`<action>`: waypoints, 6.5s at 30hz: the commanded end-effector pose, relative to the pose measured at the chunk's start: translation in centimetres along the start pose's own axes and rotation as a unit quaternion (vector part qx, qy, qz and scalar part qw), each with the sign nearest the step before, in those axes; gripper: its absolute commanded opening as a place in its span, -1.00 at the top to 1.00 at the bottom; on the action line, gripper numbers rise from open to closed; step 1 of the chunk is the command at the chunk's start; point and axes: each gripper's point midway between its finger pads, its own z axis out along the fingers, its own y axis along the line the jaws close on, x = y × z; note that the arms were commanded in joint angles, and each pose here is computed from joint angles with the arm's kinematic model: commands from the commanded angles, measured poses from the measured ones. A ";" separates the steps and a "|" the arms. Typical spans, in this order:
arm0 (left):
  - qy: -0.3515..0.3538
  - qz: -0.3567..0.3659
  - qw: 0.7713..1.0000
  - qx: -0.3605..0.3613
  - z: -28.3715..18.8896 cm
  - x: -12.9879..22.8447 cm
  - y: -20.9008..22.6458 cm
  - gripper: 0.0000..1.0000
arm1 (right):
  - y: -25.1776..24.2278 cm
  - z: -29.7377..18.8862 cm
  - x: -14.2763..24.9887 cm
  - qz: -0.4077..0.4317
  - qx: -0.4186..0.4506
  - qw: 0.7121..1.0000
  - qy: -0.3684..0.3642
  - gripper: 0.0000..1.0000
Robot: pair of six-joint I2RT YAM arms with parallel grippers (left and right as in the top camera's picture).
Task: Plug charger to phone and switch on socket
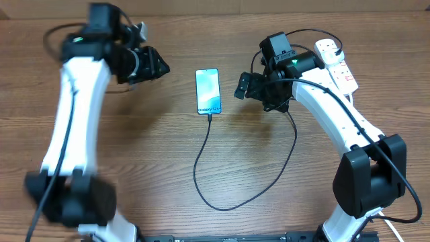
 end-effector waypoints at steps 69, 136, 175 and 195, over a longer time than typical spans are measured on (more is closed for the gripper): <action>-0.038 0.072 0.995 -0.062 -13.2 9.3 -3.7 -0.99 | -34.0 -3.2 -19.6 0.092 0.246 0.949 -0.173 -0.99; 0.026 -0.050 0.997 -0.053 -8.3 7.9 -2.8 -0.99 | -34.0 0.1 -19.7 0.115 0.219 0.955 -0.162 -1.00; 0.028 -0.051 0.996 -0.061 -8.3 8.1 -2.6 -0.99 | -31.8 2.2 -19.1 0.089 0.151 0.975 -0.135 -1.00; 0.026 -0.051 0.995 -0.076 -8.4 8.0 -2.0 -0.99 | -31.6 3.6 -18.5 0.086 0.133 0.980 -0.117 -1.00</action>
